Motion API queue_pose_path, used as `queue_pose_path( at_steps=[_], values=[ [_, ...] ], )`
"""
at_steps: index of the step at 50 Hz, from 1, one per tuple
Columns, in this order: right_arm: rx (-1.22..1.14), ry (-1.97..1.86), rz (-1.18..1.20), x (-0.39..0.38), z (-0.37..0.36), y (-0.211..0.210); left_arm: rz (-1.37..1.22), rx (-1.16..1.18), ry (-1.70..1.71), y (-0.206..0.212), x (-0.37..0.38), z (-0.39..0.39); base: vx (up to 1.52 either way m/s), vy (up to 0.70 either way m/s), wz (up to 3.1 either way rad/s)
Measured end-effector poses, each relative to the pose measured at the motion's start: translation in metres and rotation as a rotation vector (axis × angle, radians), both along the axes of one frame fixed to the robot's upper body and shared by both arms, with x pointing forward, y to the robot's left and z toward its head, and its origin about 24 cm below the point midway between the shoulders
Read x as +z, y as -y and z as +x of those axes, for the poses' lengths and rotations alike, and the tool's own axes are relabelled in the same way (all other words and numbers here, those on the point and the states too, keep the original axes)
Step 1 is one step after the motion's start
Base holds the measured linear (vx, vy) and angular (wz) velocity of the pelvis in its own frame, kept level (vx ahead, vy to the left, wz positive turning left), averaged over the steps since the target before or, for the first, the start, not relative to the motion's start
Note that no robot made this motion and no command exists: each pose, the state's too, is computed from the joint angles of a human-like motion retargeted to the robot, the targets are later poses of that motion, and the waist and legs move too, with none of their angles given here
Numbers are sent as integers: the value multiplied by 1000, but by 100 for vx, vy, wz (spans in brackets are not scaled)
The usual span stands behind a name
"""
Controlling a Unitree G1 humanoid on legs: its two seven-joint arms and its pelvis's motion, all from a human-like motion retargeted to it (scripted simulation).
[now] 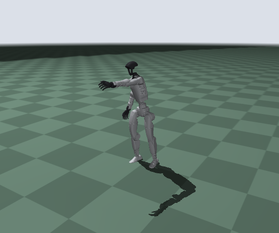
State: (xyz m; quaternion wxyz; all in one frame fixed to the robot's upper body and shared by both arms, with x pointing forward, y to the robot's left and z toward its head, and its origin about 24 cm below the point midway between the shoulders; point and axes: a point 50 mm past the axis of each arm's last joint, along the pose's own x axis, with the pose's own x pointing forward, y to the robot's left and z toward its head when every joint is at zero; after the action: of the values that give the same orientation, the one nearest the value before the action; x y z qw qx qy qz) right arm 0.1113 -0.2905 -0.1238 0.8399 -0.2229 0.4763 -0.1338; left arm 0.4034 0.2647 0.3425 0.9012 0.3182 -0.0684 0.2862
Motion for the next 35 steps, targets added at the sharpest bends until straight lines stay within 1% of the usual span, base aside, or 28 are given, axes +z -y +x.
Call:
queue_pose_path(
  at_steps=[9,14,20,25,30,35],
  values=[
    [-5,-39,-1,0,-19,11,64,18,-2,-15,9,-7,0,0,0],
    [16,-50,25,1,-22,12,120,-61,-33,-9,9,-4,-1,-3,36],
    [50,-42,42,4,-18,13,246,-219,-59,11,1,2,0,-6,40],
    [52,-1,6,12,-10,19,332,-384,-32,31,-11,-2,2,-8,45],
    [60,42,-11,18,-4,22,394,-564,-14,49,-30,-17,3,-9,44],
    [65,53,-28,23,1,27,392,-717,-9,57,-48,-39,4,-9,55]
  ],
)
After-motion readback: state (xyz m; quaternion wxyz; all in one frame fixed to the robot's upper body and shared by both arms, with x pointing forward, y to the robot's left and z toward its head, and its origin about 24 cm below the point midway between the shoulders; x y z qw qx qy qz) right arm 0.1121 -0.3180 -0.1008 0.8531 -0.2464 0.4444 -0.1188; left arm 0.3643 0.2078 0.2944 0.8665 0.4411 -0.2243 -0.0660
